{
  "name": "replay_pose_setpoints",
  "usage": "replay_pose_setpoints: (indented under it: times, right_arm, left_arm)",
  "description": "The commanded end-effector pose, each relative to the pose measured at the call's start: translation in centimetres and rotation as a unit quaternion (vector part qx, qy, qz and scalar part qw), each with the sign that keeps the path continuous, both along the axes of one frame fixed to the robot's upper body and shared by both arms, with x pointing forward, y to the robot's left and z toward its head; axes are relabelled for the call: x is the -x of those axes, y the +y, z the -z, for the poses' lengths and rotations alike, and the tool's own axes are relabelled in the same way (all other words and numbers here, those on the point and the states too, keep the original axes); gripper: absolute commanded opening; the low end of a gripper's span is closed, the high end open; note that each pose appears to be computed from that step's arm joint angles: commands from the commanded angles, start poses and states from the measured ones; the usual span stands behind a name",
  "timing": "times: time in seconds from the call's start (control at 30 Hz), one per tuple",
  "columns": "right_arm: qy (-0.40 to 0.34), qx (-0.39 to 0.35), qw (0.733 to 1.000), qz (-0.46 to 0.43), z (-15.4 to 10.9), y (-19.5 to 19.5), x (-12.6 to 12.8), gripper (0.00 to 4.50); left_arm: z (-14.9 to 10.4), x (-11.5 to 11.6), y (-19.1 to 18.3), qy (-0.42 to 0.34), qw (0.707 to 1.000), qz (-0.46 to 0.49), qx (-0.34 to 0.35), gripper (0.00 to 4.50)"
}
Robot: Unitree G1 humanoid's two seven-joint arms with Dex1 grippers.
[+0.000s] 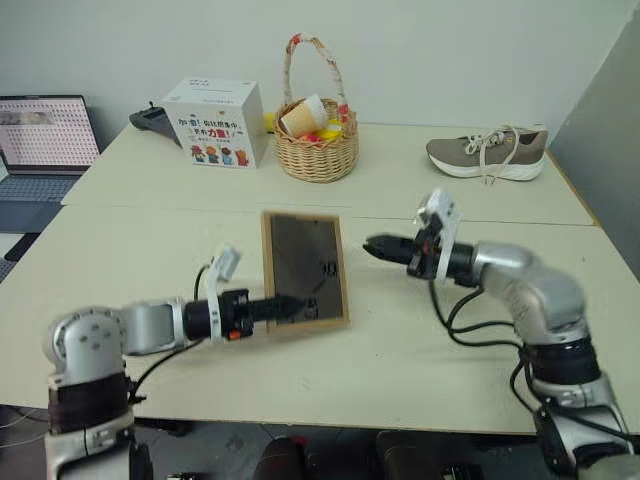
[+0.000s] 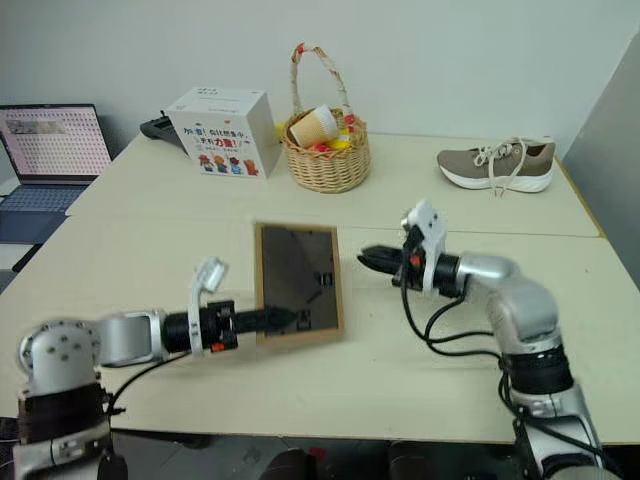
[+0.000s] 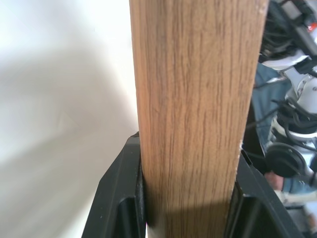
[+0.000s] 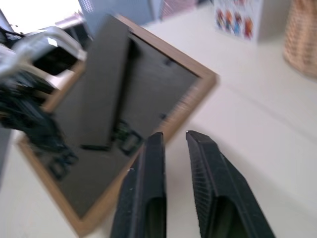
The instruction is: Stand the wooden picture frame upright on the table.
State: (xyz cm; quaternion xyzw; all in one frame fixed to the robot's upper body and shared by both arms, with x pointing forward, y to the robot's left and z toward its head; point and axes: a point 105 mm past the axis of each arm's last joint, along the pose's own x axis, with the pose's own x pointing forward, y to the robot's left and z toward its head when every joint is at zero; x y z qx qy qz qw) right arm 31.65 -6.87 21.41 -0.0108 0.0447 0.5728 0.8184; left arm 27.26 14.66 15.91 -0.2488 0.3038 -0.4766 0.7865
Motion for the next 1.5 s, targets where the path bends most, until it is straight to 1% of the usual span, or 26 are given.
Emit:
replay_pose_setpoints:
  times: [0.03,0.13,0.17,0.27,0.37,0.43,0.57,0.7,0.77,0.83,0.97,1.0,1.07,1.1,1.13,1.17,1.2,1.23,1.27,1.33,1.37,1.4,1.5]
  right_arm:
    - [0.013,-0.038,0.998,-0.054,-3.0,0.3,0.9,1.75]
    - [0.015,-0.046,0.996,-0.074,-4.0,1.3,0.8,2.52]
    - [0.012,-0.046,0.996,-0.079,-4.2,1.7,0.7,2.69]
    - [0.009,-0.048,0.994,-0.098,-4.2,3.0,0.8,3.33]
    - [0.003,-0.049,0.992,-0.112,-4.1,4.4,1.1,4.06]
    - [-0.005,-0.04,0.993,-0.111,-3.8,5.1,1.1,4.43]
    - [-0.007,-0.039,0.991,-0.129,-3.4,6.0,1.9,4.49]
    - [0.003,-0.052,0.986,-0.161,-3.7,6.2,3.4,4.49]
    - [0.017,-0.059,0.982,-0.179,-4.0,5.4,4.4,4.49]
    - [0.032,-0.063,0.981,-0.181,-4.1,4.1,4.8,4.49]
    - [0.053,-0.069,0.984,-0.153,-4.0,1.4,4.6,4.49]
    - [0.051,-0.068,0.987,-0.134,-4.0,0.7,4.3,4.49]
    - [0.028,-0.055,0.994,-0.09,-3.9,-0.6,3.4,4.49]
    - [-0.018,-0.036,0.998,-0.048,-3.7,-1.5,2.3,4.49]
    - [-0.086,-0.005,0.996,-0.003,-3.6,-2.4,1.1,4.49]
    - [-0.177,0.042,0.983,0.041,-3.4,-3.4,-0.1,4.49]
    - [-0.28,0.102,0.951,0.081,-3.3,-4.4,-1.3,4.49]
    - [-0.365,0.153,0.914,0.094,-3.2,-5.0,-1.8,4.49]
    - [-0.454,0.205,0.862,0.098,-3.0,-5.4,-2.1,4.49]
    - [-0.58,0.254,0.771,0.067,-2.5,-5.2,-1.7,4.49]
    - [-0.642,0.273,0.716,0.037,-1.9,-4.7,-1.2,4.49]
    - [-0.67,0.267,0.692,0.019,-1.5,-4.4,-0.9,4.49]
    - [-0.72,0.243,0.65,0.009,-1.2,-3.5,-1.0,4.49]
  left_arm:
    - [-2.1,0.3,-0.6,-0.046,0.997,0.063,-0.002,1.29]
    - [-2.4,0.1,-0.7,-0.071,0.994,0.085,-0.024,1.29]
    - [-2.5,-0.1,-0.7,-0.077,0.993,0.088,-0.027,1.29]
    - [-2.6,-0.7,-0.8,-0.091,0.991,0.092,-0.028,1.29]
    - [-2.4,-0.8,-1.1,-0.094,0.99,0.101,-0.034,1.29]
    - [-2.5,-0.8,-1.2,-0.095,0.99,0.103,-0.03,1.29]
    - [-2.5,-1.0,-1.3,-0.096,0.989,0.105,-0.031,1.29]
    - [-2.4,-1.1,-1.3,-0.094,0.989,0.107,-0.03,1.29]
    - [-2.3,-1.1,-1.1,-0.089,0.99,0.107,-0.031,1.29]
    - [-2.1,-1.0,-1.0,-0.084,0.99,0.106,-0.029,1.29]
    - [-1.8,-0.8,-0.9,-0.078,0.991,0.106,-0.03,1.29]
    - [-1.7,-0.7,-0.9,-0.077,0.991,0.106,-0.029,1.29]
    - [-1.7,-0.5,-1.0,-0.072,0.991,0.107,-0.024,1.29]
    - [-1.6,-0.4,-1.0,-0.069,0.992,0.107,-0.024,1.29]
    - [-1.5,-0.3,-1.0,-0.065,0.992,0.107,-0.025,1.29]
    - [-1.4,-0.2,-0.9,-0.057,0.992,0.106,-0.02,1.29]
    - [-1.5,-0.2,-0.9,-0.05,0.993,0.105,-0.013,1.29]
    - [-1.6,-0.1,-0.9,-0.044,0.994,0.104,-0.007,1.29]
    - [-1.9,-0.1,-0.9,-0.037,0.994,0.104,0.005,1.29]
    - [-2.5,-0.1,-1.0,-0.026,0.994,0.104,0.026,1.29]
    - [-2.8,-0.2,-1.0,-0.017,0.994,0.103,0.036,1.29]
    - [-3.0,-0.2,-1.0,-0.011,0.994,0.103,0.044,1.29]
    - [-3.9,-0.2,-1.2,0.0,0.992,0.108,0.07,1.29]
